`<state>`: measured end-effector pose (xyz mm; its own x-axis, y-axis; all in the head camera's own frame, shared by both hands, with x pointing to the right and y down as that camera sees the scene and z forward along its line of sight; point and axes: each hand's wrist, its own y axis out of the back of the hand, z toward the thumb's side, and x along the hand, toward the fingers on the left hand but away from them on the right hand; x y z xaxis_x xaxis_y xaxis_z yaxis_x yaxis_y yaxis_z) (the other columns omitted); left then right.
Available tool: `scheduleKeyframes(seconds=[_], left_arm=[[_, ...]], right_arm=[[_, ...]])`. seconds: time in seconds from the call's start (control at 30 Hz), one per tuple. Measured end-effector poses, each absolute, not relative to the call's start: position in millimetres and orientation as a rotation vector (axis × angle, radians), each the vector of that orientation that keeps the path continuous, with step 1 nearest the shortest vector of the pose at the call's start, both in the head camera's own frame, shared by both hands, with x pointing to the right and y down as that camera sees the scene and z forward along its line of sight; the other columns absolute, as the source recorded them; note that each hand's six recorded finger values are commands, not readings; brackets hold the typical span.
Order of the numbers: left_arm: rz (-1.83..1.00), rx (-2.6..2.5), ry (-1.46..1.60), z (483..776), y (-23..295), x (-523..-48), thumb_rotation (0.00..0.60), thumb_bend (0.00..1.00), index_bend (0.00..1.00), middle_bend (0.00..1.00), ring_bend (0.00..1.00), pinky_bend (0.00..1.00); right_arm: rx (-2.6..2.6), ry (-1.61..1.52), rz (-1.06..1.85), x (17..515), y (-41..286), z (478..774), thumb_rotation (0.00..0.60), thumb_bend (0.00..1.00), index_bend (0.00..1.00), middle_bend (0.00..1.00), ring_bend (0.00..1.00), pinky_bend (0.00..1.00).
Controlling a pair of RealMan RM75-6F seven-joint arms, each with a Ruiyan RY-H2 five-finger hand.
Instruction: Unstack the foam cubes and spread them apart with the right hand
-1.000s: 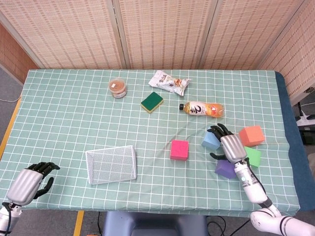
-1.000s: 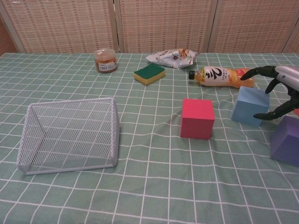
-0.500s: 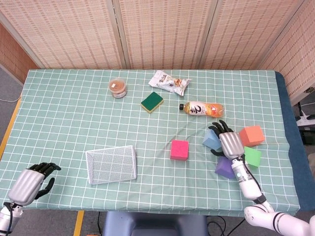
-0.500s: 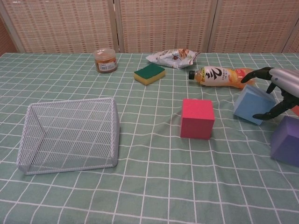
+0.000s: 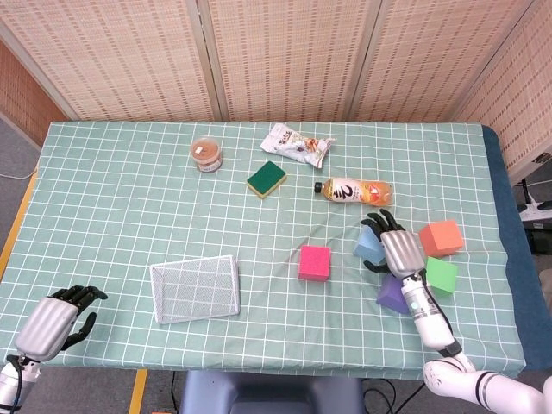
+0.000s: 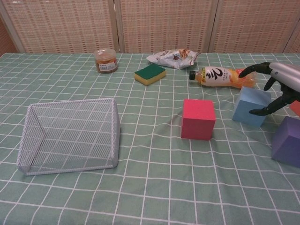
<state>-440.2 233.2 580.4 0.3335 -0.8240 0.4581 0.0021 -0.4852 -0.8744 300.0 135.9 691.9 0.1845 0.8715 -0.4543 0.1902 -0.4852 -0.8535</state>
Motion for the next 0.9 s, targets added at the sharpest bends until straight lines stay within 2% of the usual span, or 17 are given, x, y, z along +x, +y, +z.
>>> scheduleKeyframes(seconds=[0.33,0.47,0.6,0.9], left_arm=[[-1.256,-1.770,0.721,582.6,234.1,-438.5,0.600,0.54,0.36,0.36,0.35,0.50],[-1.259,-1.770,0.723,582.6,233.8,-439.0,0.600,0.54,0.36,0.36,0.35,0.50],[-1.253,-1.768,0.727,581.3,233.6,-438.8,0.600,0.54,0.36,0.36,0.35,0.50],[-1.254,-1.768,0.731,580.7,233.4,-440.0,0.600,0.54,0.36,0.36,0.35,0.50]], right_arm=[[-1.722,-1.015,1.352,311.3,135.4,674.1,0.600,0.05,0.21,0.12,0.04,0.34],[-1.741,-0.992,1.395,312.9,138.5,675.0,0.600,0.05,0.11,0.10,0.04,0.33],[-1.782,-0.937,1.450,313.3,143.3,682.5,0.600,0.05,0.01,0.02,0.00,0.23],[-1.844,-0.854,1.494,305.9,146.3,698.8,0.600,0.05,0.00,0.00,0.00,0.18]])
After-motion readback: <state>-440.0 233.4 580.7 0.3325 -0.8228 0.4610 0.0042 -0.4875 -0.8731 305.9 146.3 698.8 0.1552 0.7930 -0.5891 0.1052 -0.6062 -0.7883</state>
